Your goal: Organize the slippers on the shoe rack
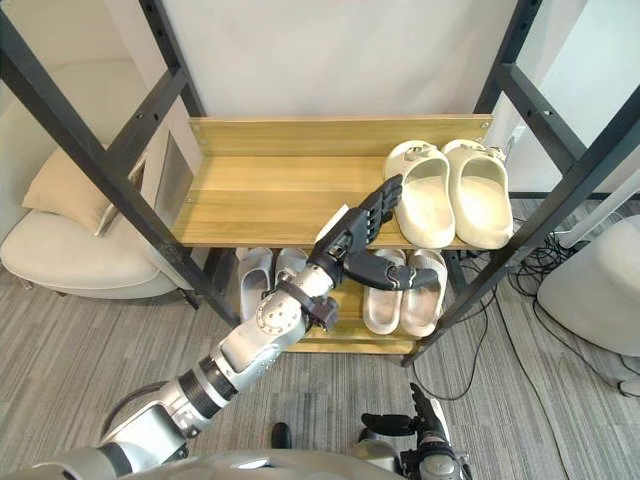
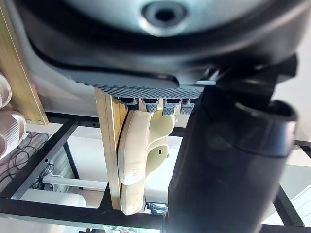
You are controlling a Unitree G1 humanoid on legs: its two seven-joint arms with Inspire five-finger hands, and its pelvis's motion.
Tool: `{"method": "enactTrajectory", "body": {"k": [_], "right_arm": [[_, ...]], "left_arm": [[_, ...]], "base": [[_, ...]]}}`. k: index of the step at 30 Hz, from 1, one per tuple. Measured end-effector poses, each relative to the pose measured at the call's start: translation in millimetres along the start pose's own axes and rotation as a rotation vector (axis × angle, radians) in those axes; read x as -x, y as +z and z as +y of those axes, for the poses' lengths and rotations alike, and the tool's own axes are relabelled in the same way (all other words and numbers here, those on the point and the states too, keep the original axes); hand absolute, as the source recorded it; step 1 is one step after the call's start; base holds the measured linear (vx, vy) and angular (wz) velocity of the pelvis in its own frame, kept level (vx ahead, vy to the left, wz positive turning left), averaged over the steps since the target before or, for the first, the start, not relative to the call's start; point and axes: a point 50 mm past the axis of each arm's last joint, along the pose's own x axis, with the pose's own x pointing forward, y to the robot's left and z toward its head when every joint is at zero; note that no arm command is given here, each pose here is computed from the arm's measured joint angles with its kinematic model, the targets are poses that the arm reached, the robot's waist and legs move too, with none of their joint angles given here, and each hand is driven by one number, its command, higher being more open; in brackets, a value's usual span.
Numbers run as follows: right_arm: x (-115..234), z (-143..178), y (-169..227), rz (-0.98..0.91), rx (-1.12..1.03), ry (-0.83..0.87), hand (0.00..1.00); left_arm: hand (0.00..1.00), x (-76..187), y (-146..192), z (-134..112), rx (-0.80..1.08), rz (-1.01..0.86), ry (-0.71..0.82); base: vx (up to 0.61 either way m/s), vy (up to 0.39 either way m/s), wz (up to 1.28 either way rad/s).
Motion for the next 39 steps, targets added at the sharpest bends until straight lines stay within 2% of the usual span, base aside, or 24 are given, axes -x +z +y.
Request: {"method": "enactTrajectory", "body": {"k": [4, 8, 12, 17, 23, 25, 26, 34, 39], "right_arm": [[0, 0, -1, 0.007, 0.002, 0.001, 1.00], [0, 0, -3, 0.012, 0.004, 0.005, 1.00], [1, -1, -7, 0.023, 0.008, 0.010, 1.00], [2, -2, -12, 0.044, 0.023, 0.029, 1.00], [3, -2, -15, 0.053, 0.074, 0.057, 1.00], [3, -2, -18, 0.062, 0.086, 0.059, 1.00], [3, -2, -18, 0.062, 0.087, 0.059, 1.00], [4, -2, -24, 0.085, 0.108, 0.067, 1.00], [4, 0, -25, 0.091, 0.107, 0.070, 1.00]], "left_arm": [[1.00, 15, 5, 16, 0.001, -0.024, 0.056], [1.00, 28, 11, 19, 0.050, -0.048, 0.076], [1.00, 35, 27, 14, 0.117, -0.113, 0.053], [1.00, 46, 36, -9, 0.299, -0.142, -0.101], [1.00, 62, 16, -39, 0.399, -0.044, -0.275], [1.00, 74, -2, -46, 0.395, 0.041, -0.325], [1.00, 75, -3, -46, 0.396, 0.043, -0.325], [1.00, 118, -79, -36, 0.263, 0.392, -0.244], [1.00, 134, -97, -34, 0.202, 0.484, -0.241]], "base": [[0.00, 0.000, 0.03], [0.01, 0.001, 0.13], [0.01, 0.006, 0.12], [0.00, 0.007, 0.11], [0.00, 0.000, 0.00], [0.00, 0.000, 0.00], [-0.03, -0.017, -0.01], [-0.02, -0.005, -0.01], [0.01, -0.003, 0.00]]}}
